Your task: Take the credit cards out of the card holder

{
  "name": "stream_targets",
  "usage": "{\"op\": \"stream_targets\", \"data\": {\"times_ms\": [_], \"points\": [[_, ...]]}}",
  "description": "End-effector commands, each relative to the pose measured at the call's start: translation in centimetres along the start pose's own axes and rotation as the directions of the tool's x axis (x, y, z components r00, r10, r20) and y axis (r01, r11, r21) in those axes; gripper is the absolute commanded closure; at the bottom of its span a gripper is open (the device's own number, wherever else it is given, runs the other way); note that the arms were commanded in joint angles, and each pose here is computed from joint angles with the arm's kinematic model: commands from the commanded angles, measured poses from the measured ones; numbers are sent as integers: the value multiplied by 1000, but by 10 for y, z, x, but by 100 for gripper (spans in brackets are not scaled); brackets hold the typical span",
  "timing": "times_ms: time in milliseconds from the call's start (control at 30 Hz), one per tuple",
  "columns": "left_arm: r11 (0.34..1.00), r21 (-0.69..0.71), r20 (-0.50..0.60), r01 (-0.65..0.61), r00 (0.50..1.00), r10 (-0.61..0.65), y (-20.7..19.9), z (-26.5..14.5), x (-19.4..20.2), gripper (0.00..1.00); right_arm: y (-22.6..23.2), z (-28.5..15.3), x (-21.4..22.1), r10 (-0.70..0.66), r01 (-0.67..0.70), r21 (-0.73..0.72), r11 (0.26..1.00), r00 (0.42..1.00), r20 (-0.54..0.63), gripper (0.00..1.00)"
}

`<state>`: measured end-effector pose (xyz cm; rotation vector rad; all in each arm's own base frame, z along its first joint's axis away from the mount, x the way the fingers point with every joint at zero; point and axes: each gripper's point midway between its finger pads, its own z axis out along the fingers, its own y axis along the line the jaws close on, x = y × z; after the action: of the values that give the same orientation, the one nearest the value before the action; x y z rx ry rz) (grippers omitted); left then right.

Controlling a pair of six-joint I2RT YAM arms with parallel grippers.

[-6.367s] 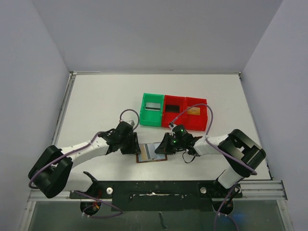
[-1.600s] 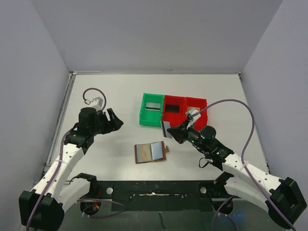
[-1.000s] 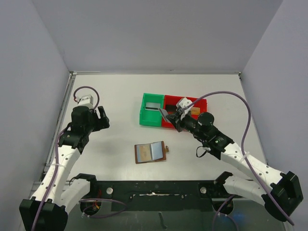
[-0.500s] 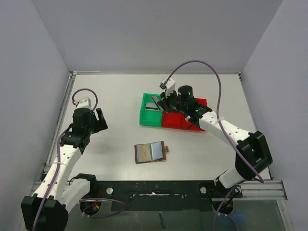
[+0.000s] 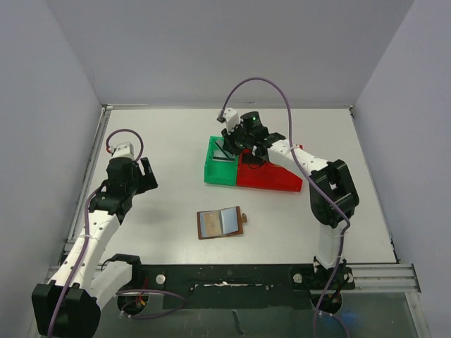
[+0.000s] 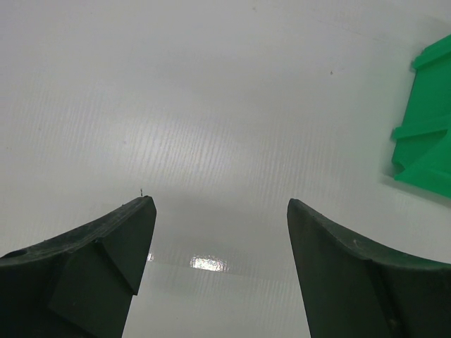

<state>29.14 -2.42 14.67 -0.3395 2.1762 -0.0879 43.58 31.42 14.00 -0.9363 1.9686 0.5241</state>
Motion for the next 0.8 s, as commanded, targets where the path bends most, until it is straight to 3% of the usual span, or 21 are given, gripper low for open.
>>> {"op": "stream_targets", "data": {"times_ms": [0, 767], "points": [[1000, 3, 85, 4, 996, -5, 0, -2, -21, 24, -3, -6, -15, -60, 60, -27, 998, 998, 4, 100], [1000, -5, 97, -6, 995, 7, 2, -7, -24, 24, -2, -27, -5, -87, 85, -32, 996, 994, -71, 100]]}}
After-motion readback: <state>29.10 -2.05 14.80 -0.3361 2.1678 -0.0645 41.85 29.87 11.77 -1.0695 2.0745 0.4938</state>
